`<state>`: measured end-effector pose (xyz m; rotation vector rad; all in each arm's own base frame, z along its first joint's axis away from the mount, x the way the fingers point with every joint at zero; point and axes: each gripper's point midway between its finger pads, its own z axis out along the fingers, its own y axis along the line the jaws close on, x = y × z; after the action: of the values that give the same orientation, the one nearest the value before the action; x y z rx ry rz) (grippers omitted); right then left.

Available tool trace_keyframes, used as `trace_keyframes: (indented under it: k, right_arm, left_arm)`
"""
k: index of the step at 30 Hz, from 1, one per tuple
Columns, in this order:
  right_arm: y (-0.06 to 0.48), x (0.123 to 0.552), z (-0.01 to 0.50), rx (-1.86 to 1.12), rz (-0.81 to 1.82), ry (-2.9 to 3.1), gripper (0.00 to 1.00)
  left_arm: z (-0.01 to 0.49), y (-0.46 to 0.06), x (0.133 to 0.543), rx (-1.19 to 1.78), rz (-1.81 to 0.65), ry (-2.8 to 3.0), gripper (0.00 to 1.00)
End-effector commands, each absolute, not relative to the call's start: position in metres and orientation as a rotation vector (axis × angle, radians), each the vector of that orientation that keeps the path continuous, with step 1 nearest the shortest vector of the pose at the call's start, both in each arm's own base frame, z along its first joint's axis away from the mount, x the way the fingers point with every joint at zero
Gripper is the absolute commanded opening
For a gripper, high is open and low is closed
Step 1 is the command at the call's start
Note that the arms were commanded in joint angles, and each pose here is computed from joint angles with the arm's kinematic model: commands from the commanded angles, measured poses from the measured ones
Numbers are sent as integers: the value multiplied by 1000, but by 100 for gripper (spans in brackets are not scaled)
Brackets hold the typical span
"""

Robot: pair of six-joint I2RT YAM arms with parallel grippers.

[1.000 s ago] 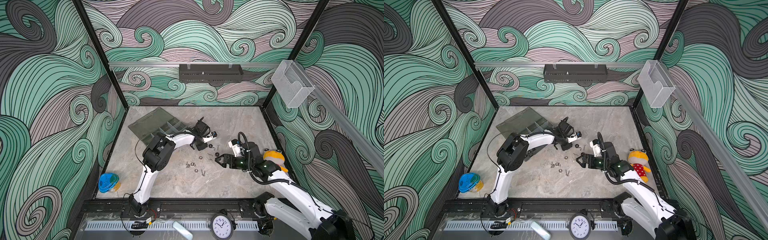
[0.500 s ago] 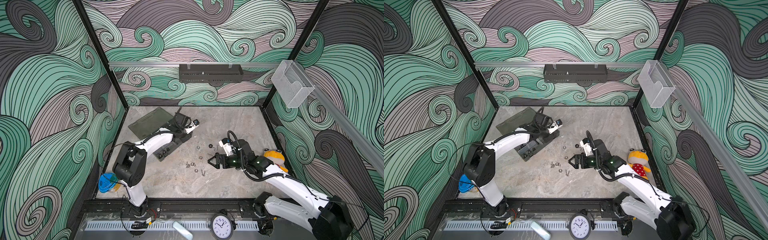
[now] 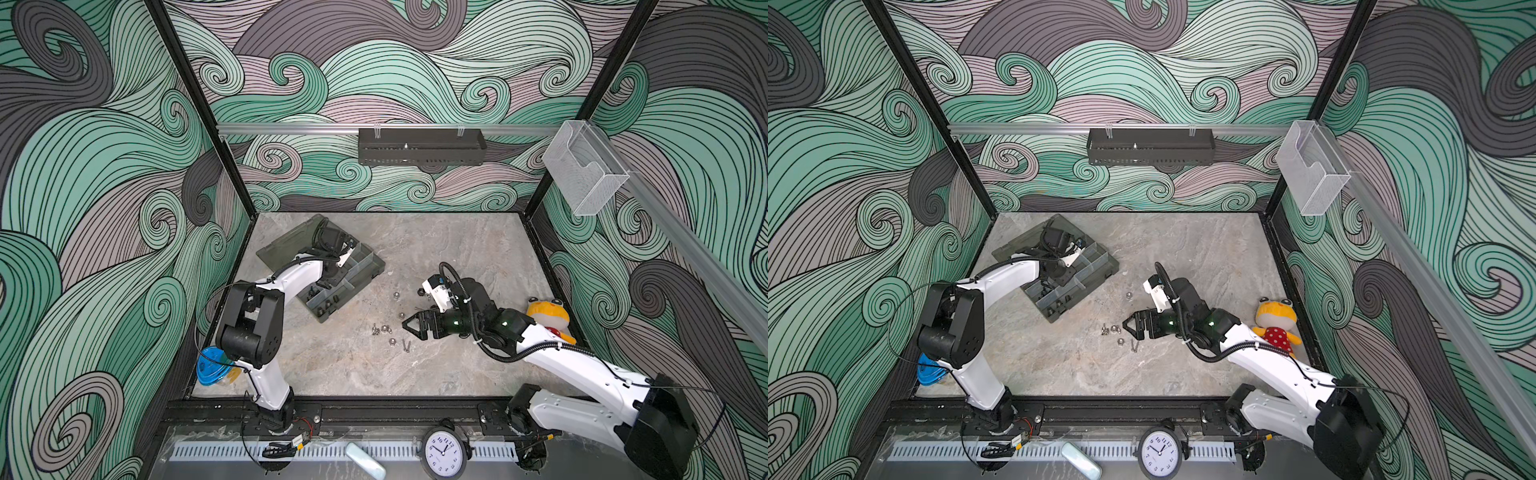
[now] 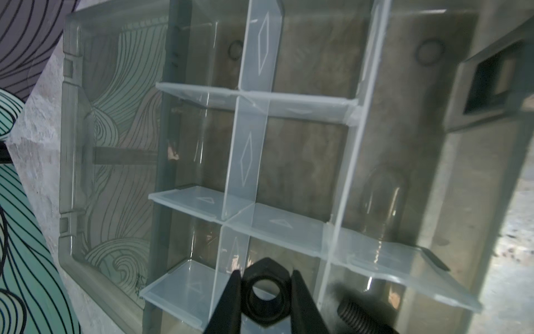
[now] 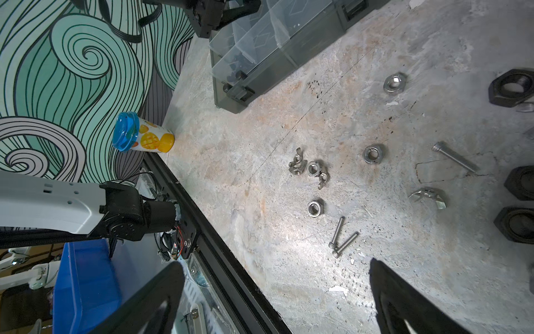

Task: Sort the screws and nuts into containers
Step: Place the nut into the container.

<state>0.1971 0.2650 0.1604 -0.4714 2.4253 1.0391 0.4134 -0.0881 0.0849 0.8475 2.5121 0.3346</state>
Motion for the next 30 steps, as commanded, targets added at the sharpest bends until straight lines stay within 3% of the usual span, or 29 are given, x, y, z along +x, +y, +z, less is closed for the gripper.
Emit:
trace_keyframes:
  k: [1,25,30]
  right_arm:
    - [258,197,156,-454,997,2429,100]
    - [254,196,151,-447,971,2448,100]
    - [252,195,149,-443,962,2452,100]
  left_arm:
    - [82,-76,410,807,383,2569,21]
    - [92,-77,413,750,388,2542,35]
    - [110,-141,401,1001,152,2334,34]
